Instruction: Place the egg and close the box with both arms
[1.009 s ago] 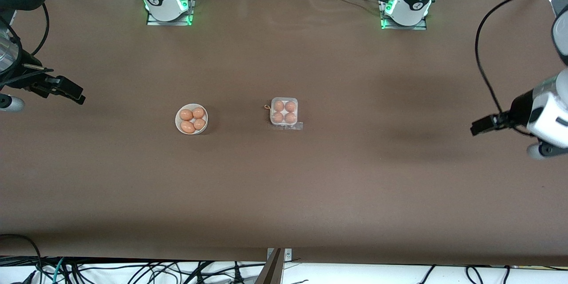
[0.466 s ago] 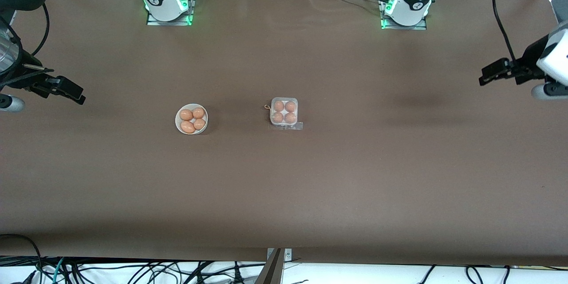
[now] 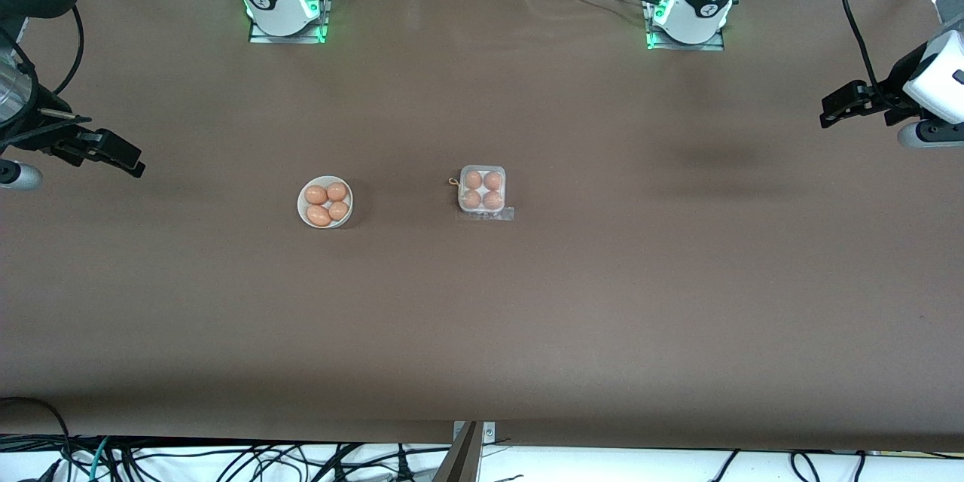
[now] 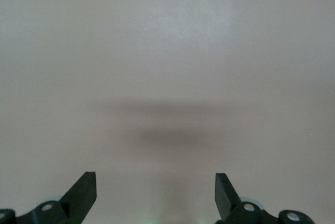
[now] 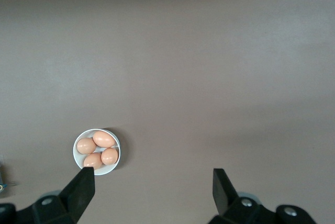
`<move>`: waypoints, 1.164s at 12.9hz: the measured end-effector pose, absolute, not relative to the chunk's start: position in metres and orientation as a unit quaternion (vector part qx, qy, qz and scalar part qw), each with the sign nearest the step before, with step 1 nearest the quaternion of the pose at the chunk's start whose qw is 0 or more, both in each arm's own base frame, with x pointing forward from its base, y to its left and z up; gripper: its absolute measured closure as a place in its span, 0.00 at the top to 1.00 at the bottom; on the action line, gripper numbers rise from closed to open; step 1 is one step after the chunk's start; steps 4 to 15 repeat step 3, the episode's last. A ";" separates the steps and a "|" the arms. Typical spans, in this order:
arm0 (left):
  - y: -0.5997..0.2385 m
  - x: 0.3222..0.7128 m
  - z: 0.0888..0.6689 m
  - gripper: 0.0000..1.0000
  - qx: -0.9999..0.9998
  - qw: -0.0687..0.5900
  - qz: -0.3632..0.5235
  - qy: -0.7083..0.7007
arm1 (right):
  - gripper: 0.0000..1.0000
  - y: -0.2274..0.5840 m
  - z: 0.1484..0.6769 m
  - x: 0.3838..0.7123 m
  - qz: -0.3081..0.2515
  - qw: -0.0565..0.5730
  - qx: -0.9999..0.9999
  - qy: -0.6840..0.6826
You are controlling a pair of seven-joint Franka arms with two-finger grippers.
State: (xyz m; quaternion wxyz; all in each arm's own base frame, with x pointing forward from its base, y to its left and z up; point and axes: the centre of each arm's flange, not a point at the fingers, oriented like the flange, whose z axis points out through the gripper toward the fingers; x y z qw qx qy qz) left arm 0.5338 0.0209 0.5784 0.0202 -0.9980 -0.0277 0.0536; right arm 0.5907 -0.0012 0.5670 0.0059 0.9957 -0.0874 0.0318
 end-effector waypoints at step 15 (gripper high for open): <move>0.020 0.533 0.580 1.00 -0.998 0.020 0.052 -0.027 | 1.00 -0.001 0.567 0.591 0.032 0.006 0.996 -0.087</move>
